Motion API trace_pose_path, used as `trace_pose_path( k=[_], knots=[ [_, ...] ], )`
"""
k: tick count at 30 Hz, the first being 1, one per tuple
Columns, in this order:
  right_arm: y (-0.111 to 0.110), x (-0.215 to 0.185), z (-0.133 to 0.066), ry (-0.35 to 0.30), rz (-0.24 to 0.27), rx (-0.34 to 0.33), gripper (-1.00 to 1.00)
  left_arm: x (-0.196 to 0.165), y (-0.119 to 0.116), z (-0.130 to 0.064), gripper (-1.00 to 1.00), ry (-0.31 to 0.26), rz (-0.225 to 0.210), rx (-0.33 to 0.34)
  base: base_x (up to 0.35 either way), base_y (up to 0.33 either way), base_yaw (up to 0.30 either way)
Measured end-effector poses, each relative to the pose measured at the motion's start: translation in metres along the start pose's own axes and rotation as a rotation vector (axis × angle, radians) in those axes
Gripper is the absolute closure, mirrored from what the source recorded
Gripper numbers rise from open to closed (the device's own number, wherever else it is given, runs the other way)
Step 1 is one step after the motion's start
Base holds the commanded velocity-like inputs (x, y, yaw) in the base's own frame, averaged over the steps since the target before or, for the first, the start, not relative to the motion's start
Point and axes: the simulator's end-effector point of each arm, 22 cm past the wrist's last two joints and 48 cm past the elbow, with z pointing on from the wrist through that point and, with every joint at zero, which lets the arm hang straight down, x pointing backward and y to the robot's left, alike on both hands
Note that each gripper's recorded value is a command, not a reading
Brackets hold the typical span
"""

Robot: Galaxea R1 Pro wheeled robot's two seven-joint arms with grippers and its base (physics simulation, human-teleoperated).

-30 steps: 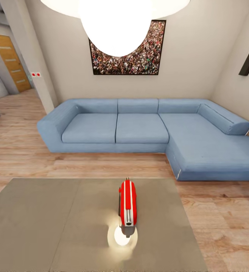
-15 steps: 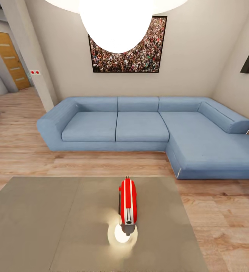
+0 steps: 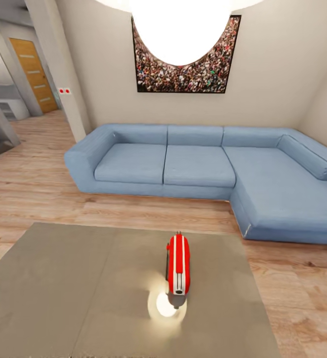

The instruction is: Turn on the radio receiver that's on the table in the living room.

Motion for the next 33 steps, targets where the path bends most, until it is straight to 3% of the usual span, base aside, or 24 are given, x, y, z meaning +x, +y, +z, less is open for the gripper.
trace_pose_path(
  k=[33],
  knots=[
    [0.002, 0.013, -0.002, 0.034, 0.012, -0.006, -1.0, 0.013, 0.002, -0.001, -1.0, 0.035, 0.0, -0.005, 0.0, 0.0, 0.018]
  ],
)
